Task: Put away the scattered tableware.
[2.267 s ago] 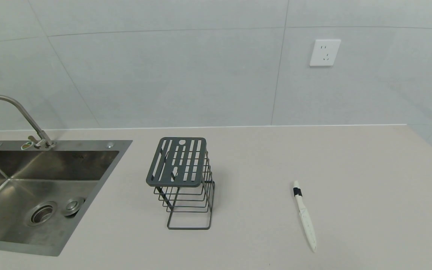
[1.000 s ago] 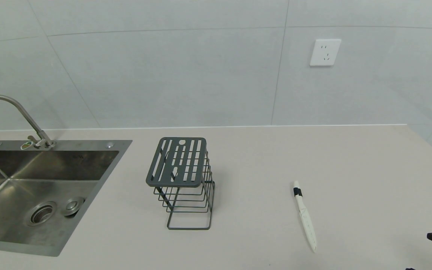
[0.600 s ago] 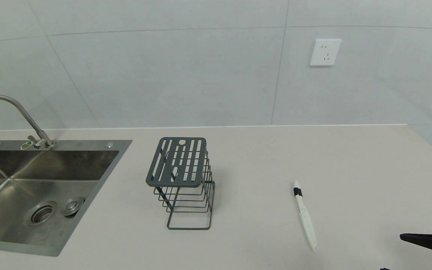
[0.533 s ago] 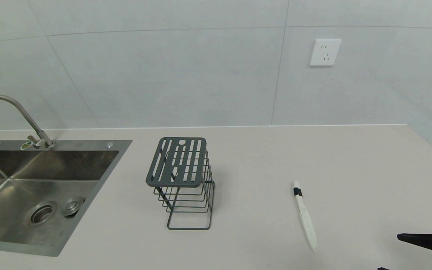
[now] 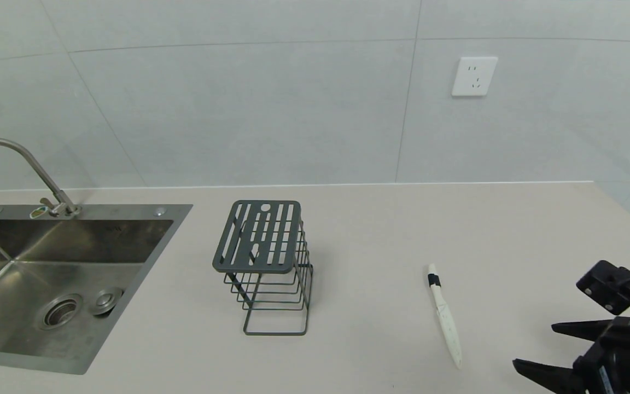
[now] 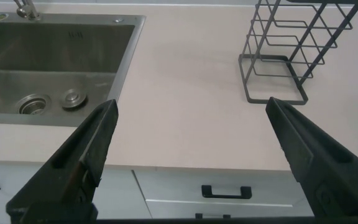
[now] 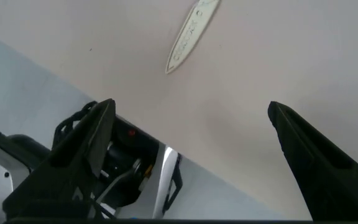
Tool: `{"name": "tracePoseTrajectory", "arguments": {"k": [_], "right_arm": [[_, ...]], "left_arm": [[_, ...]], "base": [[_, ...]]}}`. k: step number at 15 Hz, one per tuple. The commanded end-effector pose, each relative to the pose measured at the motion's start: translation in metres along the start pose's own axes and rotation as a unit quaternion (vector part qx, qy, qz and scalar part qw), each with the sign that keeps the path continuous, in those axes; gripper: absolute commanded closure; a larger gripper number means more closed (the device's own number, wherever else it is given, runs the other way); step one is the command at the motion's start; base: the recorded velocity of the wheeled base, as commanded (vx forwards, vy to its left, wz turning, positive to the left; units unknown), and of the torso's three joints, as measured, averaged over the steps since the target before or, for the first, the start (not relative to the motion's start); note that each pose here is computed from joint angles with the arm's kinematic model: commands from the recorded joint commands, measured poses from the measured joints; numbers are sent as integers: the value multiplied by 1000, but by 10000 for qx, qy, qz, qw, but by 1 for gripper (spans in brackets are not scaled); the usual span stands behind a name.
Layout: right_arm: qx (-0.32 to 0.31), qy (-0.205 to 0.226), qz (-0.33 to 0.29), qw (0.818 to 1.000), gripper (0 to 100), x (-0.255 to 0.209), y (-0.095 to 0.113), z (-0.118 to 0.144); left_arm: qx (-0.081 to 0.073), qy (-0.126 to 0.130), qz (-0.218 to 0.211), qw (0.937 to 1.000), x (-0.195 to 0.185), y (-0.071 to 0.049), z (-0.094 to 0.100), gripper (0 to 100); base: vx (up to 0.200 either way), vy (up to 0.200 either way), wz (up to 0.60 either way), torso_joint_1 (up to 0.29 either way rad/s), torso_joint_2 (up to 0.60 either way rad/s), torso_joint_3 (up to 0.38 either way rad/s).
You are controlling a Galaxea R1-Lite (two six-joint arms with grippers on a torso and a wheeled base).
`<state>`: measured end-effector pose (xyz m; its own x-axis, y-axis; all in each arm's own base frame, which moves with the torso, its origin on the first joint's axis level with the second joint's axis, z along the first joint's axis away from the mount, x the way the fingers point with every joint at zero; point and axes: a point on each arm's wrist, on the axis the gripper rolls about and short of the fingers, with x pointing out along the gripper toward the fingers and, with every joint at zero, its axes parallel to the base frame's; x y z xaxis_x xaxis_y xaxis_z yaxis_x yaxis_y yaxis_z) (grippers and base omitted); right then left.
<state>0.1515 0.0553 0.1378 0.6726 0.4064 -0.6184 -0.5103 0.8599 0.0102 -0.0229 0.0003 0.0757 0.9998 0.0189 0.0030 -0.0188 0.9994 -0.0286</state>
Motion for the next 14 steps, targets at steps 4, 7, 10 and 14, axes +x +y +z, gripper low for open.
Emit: {"name": "tracePoseTrajectory", "arguments": {"k": [4,7,10,14], "right_arm": [[319,167,-71,9993,0,69,9,26],[429,159,-232,9987,0,91,30,30],[411,455,-541,9967,0,112,34,25],[436,638,-1074,9912,0,139,31,25]], "left_arm": [[-3,7,13,10000,0,0,0,0],[-3,7,5,10000,0,0,0,0],[-3,7,13,10000,0,0,0,0],[-3,7,13,10000,0,0,0,0]], "base": [[0,0,0,0,0,0],[0,0,0,0,0,0],[0,0,0,0,0,0],[0,0,0,0,0,0]]}}
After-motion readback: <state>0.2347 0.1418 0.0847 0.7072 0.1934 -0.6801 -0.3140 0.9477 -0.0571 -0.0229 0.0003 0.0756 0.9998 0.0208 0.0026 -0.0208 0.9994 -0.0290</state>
